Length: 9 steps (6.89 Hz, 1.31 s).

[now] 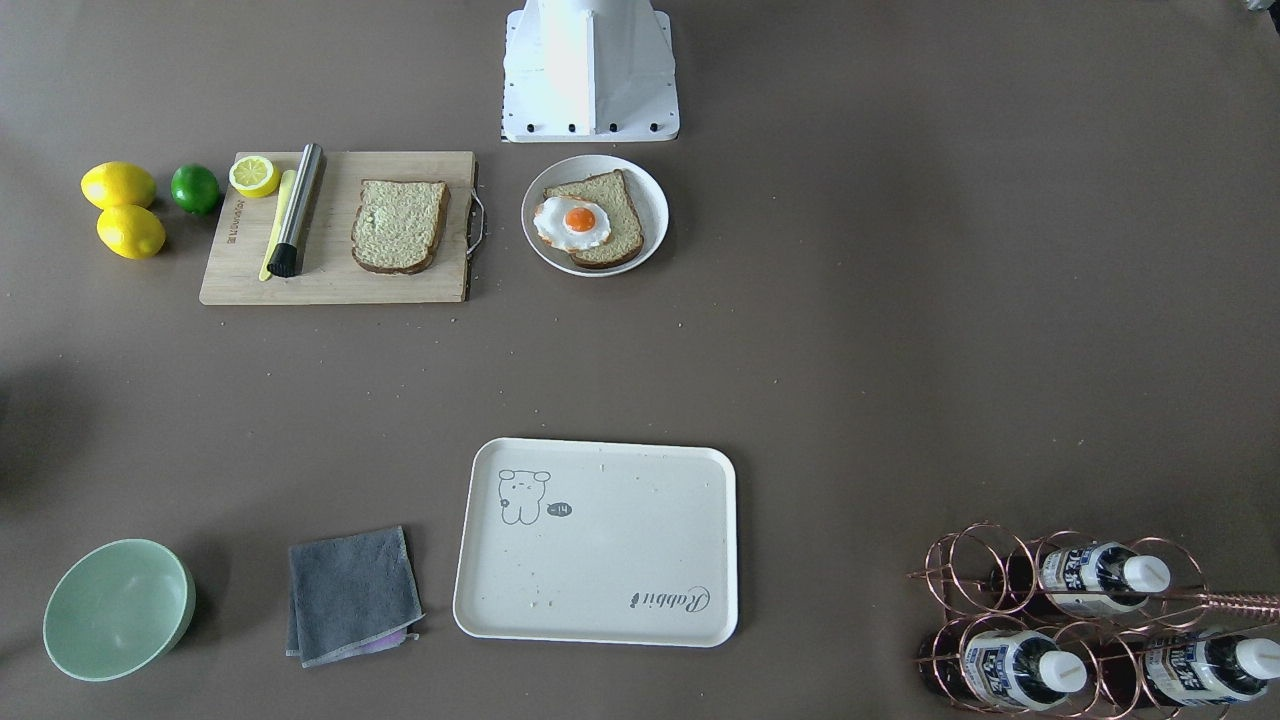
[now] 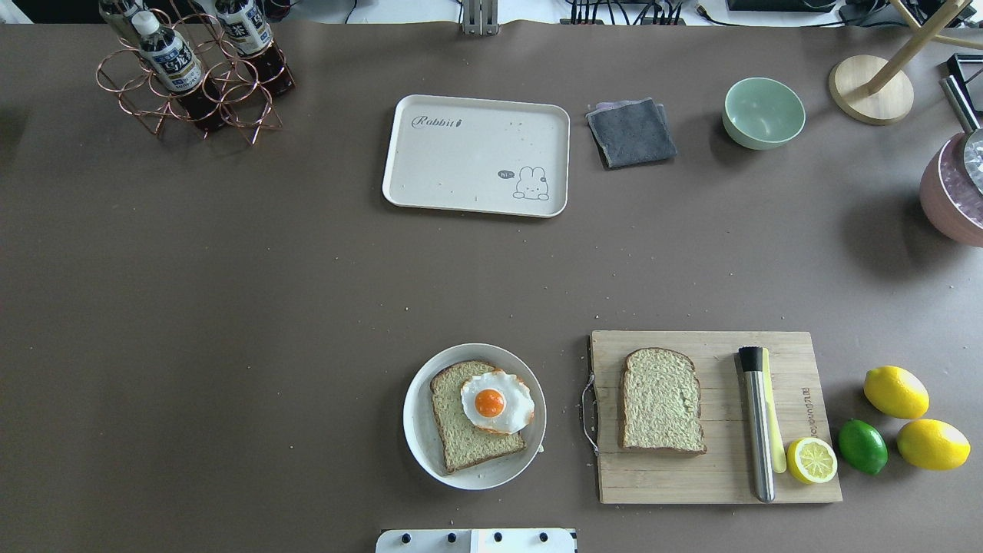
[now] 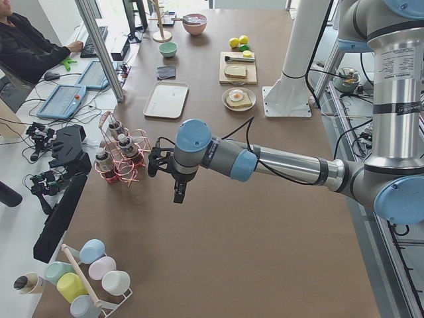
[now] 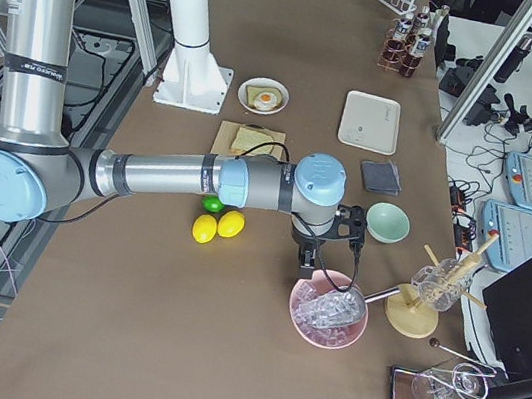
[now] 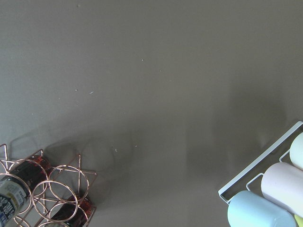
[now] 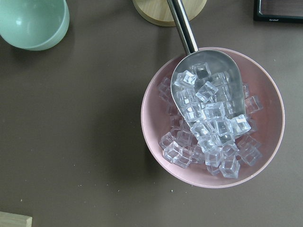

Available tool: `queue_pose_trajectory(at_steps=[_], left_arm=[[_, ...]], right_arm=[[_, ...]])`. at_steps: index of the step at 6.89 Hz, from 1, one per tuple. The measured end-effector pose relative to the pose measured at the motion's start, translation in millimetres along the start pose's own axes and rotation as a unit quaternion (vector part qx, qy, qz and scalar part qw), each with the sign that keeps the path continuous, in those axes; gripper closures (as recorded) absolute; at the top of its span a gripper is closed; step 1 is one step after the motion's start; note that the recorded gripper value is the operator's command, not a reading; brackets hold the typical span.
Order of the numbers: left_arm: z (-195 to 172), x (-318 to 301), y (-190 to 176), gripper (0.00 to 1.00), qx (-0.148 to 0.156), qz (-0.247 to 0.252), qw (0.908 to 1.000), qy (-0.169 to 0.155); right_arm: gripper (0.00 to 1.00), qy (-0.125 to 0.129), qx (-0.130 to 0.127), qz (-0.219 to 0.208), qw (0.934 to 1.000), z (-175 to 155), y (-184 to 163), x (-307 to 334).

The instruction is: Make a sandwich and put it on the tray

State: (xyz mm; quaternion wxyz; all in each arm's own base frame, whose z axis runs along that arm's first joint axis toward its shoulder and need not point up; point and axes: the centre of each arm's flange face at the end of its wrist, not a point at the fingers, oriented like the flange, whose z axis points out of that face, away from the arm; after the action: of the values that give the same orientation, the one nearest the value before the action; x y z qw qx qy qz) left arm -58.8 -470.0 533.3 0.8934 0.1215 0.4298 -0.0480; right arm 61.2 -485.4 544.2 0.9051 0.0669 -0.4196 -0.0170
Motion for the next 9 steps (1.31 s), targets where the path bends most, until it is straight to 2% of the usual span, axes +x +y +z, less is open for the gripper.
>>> queue_pose_trajectory(at_steps=[3,5,7,9], left_arm=[[13.7,41.9,-11.1,0.03,-0.009,0.012,0.9998,0.013],[13.4,71.7,-13.6,0.03,-0.007,0.012,0.9996,0.022],[21.7,118.9,-11.6,0.03,-0.002,-0.014,0.9989,0.045],[41.2,174.1,-15.9,0.03,0.0,-0.047,0.9971,0.06]], right_arm=[[0.0,-0.011,0.007,0.013,0.9998,-6.9,-6.9,-70.3],[0.0,-0.02,0.011,-0.011,0.9997,-12.4,-3.7,-110.2],[0.0,-0.026,0.01,-0.027,0.9993,-13.2,-0.4,-132.8],[0.0,-0.042,0.019,-0.014,0.9988,-7.2,1.8,-166.1]])
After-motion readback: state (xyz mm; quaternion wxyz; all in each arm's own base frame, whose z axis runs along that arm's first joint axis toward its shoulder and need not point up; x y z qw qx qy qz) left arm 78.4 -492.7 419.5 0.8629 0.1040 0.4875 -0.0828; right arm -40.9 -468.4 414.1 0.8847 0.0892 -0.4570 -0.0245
